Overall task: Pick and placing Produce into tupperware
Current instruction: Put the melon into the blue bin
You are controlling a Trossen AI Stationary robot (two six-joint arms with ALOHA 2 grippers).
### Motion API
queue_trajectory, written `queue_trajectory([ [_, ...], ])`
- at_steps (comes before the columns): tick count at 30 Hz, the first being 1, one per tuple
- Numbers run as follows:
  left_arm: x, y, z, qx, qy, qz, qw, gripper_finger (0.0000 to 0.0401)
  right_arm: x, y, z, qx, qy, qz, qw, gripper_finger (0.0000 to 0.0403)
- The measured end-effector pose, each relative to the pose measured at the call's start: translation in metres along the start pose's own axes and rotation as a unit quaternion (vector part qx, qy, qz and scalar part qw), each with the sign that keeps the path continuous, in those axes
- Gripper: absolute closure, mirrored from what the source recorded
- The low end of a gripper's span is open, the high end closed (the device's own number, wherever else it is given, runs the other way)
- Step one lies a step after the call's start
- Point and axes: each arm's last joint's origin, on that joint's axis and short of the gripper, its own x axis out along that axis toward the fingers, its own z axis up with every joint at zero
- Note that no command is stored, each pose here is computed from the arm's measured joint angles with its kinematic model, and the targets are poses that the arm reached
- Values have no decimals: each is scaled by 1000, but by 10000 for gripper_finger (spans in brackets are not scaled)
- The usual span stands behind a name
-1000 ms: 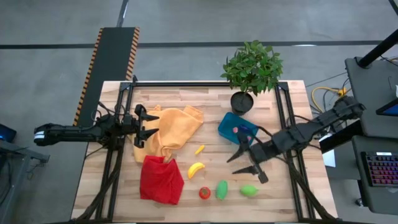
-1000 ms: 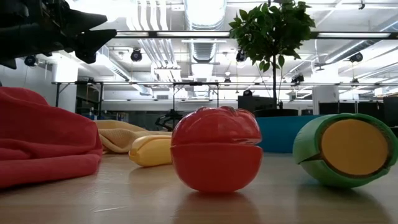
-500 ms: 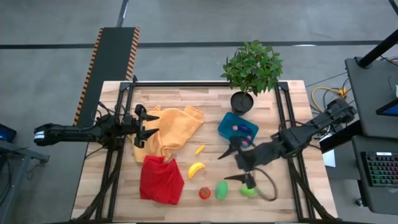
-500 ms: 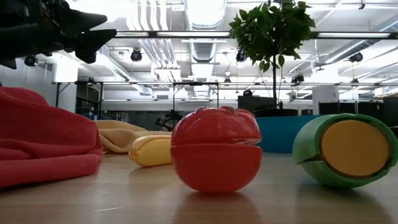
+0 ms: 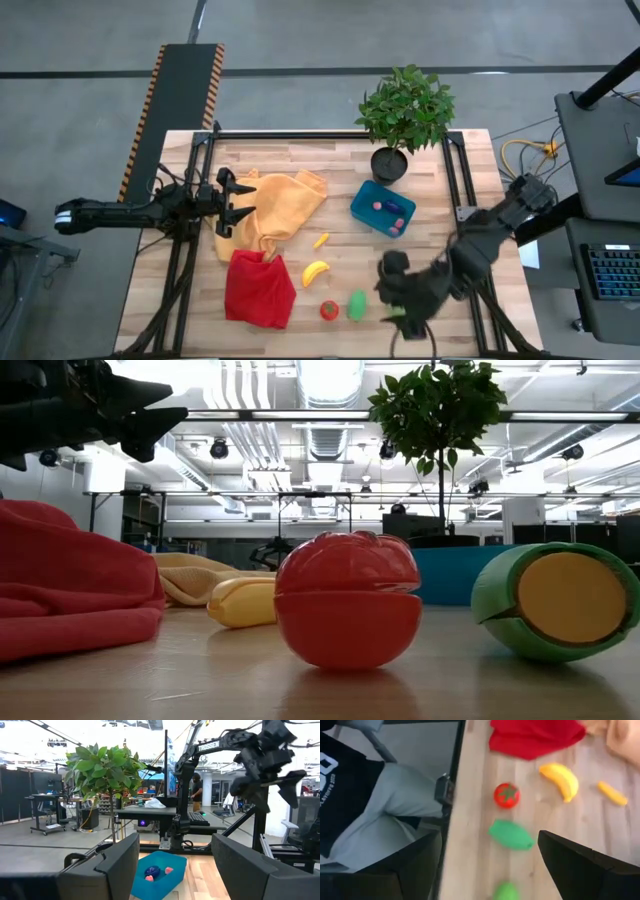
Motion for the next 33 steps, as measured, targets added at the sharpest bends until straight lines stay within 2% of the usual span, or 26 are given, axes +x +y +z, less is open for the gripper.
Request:
queue_trajectory([
  [6,0,0,0,-1,0,0,1000,166,8,35,-42,31,23,-58,998,79],
  [11,0,0,0,-1,0,-1,1000,166,20,58,-84,39,-26,-151,987,79],
  [16,0,0,0,-1,0,-1,1000,166,46,58,-113,71,-8,-186,980,79],
  [21,0,0,0,1,-1,0,1000,166,72,46,-120,96,30,-191,976,79],
  [30,0,0,1,1,-5,0,1000,166,87,24,-119,82,85,-187,975,79],
  [33,0,0,1,1,-5,0,1000,166,94,16,-119,97,109,-177,973,79],
])
